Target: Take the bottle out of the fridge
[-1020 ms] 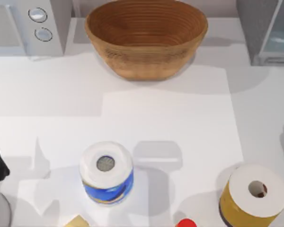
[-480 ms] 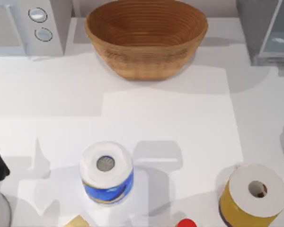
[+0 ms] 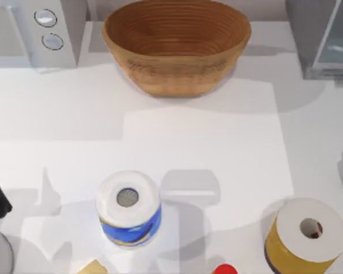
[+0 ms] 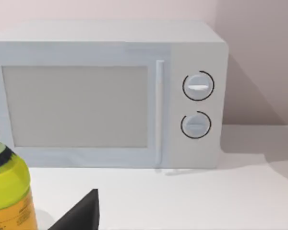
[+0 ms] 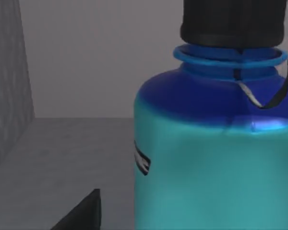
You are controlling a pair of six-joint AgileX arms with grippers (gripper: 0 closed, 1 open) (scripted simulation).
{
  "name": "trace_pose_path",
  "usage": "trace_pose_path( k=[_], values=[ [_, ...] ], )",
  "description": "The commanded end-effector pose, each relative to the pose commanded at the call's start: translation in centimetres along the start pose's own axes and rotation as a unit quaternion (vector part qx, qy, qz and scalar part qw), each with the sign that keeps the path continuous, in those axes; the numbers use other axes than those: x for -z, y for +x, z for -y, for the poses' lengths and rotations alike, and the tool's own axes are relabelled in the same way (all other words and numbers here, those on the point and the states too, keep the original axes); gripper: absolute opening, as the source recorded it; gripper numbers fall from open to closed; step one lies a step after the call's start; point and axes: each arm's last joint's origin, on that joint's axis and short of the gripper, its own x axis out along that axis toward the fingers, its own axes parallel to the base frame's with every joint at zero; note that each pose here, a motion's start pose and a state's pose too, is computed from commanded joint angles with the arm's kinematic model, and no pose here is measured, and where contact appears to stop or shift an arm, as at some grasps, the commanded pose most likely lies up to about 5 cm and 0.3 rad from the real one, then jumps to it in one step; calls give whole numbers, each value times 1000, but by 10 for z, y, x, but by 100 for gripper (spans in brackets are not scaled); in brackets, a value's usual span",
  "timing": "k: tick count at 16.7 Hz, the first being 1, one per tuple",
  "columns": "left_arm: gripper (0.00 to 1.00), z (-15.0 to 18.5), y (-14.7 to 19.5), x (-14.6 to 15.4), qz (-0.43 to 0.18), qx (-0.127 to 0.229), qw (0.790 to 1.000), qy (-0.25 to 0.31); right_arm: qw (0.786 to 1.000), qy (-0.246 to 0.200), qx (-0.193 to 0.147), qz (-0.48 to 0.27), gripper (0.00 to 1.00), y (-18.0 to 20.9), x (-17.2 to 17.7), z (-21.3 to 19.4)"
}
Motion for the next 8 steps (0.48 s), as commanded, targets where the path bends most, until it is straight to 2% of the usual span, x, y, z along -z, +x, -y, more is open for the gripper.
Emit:
trace_pose_path(
  k=[4, 8],
  values=[
    [100, 0, 0, 0, 0, 0, 1000, 0, 1000, -1, 0, 6, 100, 35, -3, 0],
    [100, 0, 0, 0, 0, 0, 1000, 0, 1000, -1, 0, 3, 100, 45, -3, -1]
  ],
)
